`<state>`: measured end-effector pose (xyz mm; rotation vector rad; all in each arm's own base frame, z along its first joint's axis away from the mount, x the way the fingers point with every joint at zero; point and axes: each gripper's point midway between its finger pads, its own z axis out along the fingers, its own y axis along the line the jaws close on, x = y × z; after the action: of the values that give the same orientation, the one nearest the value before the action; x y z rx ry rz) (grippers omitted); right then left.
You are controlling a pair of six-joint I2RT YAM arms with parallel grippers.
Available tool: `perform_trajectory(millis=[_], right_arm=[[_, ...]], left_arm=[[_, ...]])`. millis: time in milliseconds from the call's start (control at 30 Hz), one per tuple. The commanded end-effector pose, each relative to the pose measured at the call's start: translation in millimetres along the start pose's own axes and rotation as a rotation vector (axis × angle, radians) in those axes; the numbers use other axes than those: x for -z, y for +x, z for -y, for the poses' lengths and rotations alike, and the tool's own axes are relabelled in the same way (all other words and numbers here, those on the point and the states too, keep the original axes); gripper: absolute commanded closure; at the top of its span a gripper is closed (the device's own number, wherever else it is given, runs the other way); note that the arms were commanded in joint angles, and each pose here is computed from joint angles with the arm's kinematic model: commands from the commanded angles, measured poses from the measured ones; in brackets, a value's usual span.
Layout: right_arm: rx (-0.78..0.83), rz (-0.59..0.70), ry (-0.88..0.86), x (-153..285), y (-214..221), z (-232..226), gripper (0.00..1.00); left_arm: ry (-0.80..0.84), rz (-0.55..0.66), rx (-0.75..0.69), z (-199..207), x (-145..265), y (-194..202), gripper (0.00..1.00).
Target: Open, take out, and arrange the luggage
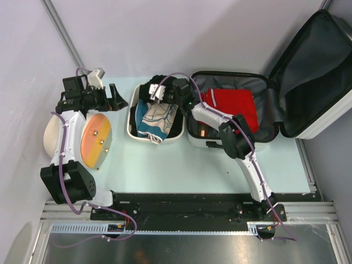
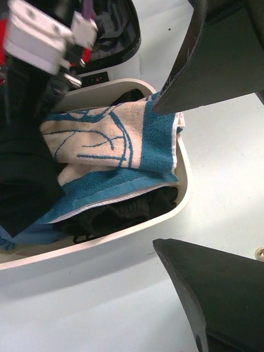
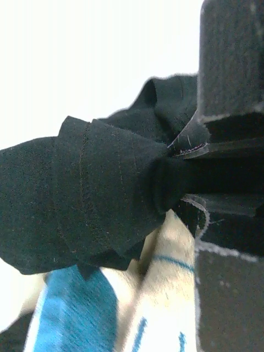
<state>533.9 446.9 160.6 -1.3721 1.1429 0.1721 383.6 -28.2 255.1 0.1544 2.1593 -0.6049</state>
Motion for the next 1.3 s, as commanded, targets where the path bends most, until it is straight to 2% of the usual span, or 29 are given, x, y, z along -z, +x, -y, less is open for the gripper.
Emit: perform_trajectory(millis=[0,33,133,167,233,267,367,500,567,700,767,800,833,900,1100,1267], right_arm=[[0.018,0.14,0.148,27,-99,88,1.0],[0.024,0.162,0.166,40,-119,100,1.0],[0.007,0.187,0.14,62,-147,97,1.0],[-0.014,0.153,0.084,61,-131,71,1.0],[0.011,0.146,0.051,69,-131,51,1.0],[-0.001,0.109,0.005,67,-103,17,1.0],[-0.001,0.047,-0.088,67,-66,-38,1.0],[-0.018,-0.014,-0.213,67,-34,-102,1.0],[-0.054,-0.02,-0.301,68,-29,-128,1.0],[-0.049,-0.019,-0.396,74,-28,-151,0.98],[-0.05,-0.006,-0.46,82,-34,-159,0.88],[-0.047,0.001,-0.47,86,-39,-157,0.64],[-0.047,0.012,-0.475,90,-49,-151,0.49],[-0.073,0.005,-0.479,95,-61,-141,0.25],[-0.166,0.015,-0.406,111,-101,-75,0.13],[-0.371,0.009,-0.358,142,-99,-21,0.13]], left_arm=[[0.006,0.057,-0.043,7,13,-17,0.01],[0.005,0.056,-0.04,7,13,-17,0.02],[0.011,0.058,-0.041,9,14,-16,0.02],[0.009,0.06,-0.042,9,14,-16,0.02],[0.015,0.055,-0.034,10,14,-14,0.02],[0.016,0.052,-0.031,10,13,-13,0.02],[0.016,0.052,-0.026,10,14,-11,0.02],[0.011,0.042,-0.025,11,15,-4,0.01],[0.004,0.041,-0.026,9,15,-3,0.01],[0.004,0.044,-0.027,9,15,-5,0.01],[0.014,0.05,-0.035,11,16,-8,0.02],[0.019,0.048,-0.033,11,15,-7,0.01],[0.024,0.046,-0.034,12,14,-8,0.01],[0.039,0.051,-0.044,16,14,-11,0.01],[0.057,0.055,-0.141,34,8,-20,0.02],[0.121,0.014,-0.206,60,-18,-20,0.1]])
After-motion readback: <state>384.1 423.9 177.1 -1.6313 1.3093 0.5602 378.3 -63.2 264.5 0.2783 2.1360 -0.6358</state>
